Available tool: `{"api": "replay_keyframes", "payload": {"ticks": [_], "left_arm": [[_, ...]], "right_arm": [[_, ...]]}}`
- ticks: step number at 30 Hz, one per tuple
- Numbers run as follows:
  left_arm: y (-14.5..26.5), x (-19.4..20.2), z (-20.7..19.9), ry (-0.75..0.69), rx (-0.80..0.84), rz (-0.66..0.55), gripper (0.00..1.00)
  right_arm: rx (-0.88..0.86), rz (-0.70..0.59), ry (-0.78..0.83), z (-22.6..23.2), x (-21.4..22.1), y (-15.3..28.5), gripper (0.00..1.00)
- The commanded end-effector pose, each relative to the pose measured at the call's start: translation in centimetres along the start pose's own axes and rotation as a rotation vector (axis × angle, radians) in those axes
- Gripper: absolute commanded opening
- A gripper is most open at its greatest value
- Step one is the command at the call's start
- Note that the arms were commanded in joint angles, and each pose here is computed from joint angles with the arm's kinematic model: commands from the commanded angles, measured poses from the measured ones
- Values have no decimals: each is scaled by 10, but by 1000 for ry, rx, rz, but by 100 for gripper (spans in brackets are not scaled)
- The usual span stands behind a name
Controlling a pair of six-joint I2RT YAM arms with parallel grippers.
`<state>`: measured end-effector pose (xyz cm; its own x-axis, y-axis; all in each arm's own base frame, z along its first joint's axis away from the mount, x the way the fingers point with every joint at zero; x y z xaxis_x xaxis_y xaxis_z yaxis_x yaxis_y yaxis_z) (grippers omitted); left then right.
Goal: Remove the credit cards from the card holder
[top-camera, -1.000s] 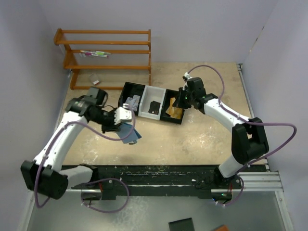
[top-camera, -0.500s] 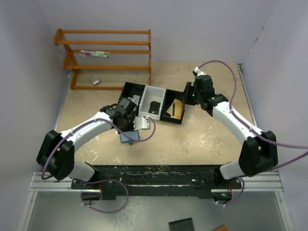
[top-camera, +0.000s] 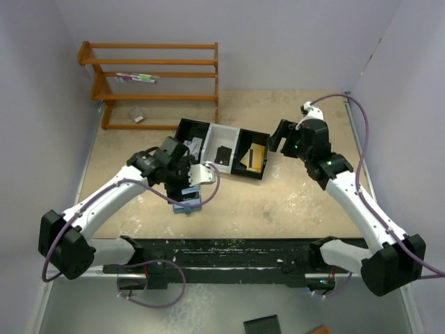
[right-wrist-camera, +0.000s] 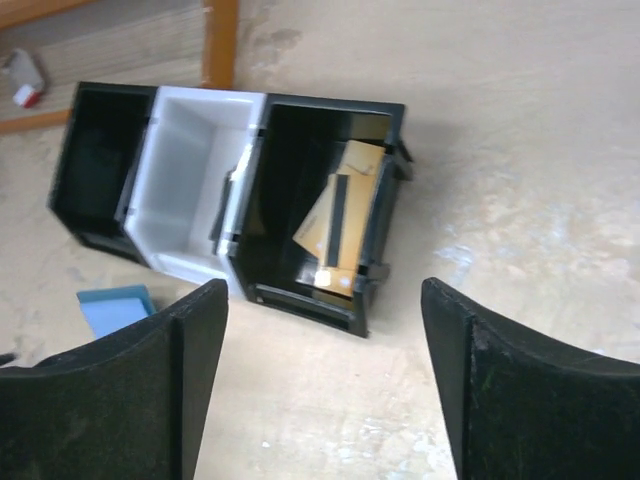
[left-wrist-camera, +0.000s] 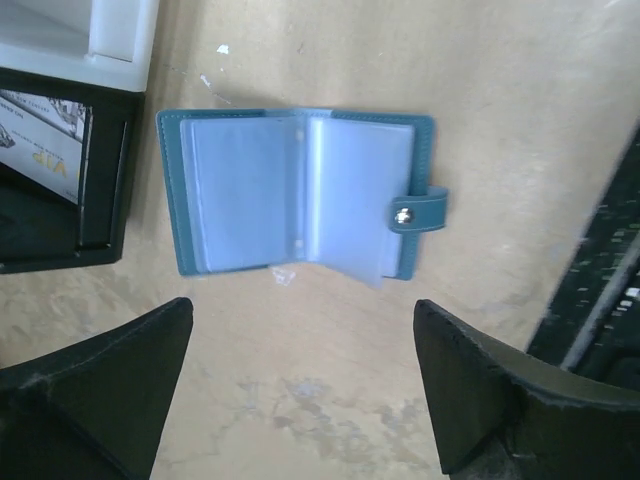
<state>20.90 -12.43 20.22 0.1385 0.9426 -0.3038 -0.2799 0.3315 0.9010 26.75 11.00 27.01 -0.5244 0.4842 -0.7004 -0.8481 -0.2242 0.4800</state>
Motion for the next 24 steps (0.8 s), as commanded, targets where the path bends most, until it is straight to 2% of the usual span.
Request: {"api": "replay_keyframes", "payload": {"ticks": [1,2,3,6,10,16,20,24], "left_arm": [[39,-3,-5,107,85,-202,100],[44,2,-1,146,72,-228,100],[49,8,6,189,41,-250,99],[56,39,33,338,-86,-273,99],[60,105,63,612,-303,-256,99],[58,185,70,1003,-512,-344,99],[43,205,64,1180,-619,-350,99],[26,207,50,1267,-668,-352,99]], "right_arm": [[77,-143,0,-16,-7,15,89],[92,-177,-5,-19,-9,21,99],[105,-218,-11,-22,-11,24,100],[200,-299,-11,-35,-13,25,100],[372,-403,-13,-60,-12,24,100],[597,-589,13,-104,1,31,100],[605,-731,-18,-121,11,31,100],[603,-742,32,-128,18,33,100]]}}
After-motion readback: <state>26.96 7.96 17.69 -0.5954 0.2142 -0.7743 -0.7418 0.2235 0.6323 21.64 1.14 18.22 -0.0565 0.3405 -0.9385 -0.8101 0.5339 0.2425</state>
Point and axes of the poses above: each gripper's point midway between its finger pads, its own y axis back along the fingers, its own z axis along the line the jaws close on, x = y × z, the point moved 9 cm from there along y, back along the fingers, and after that the axes turned 12 degrees about -y, right-handed, at the moved point
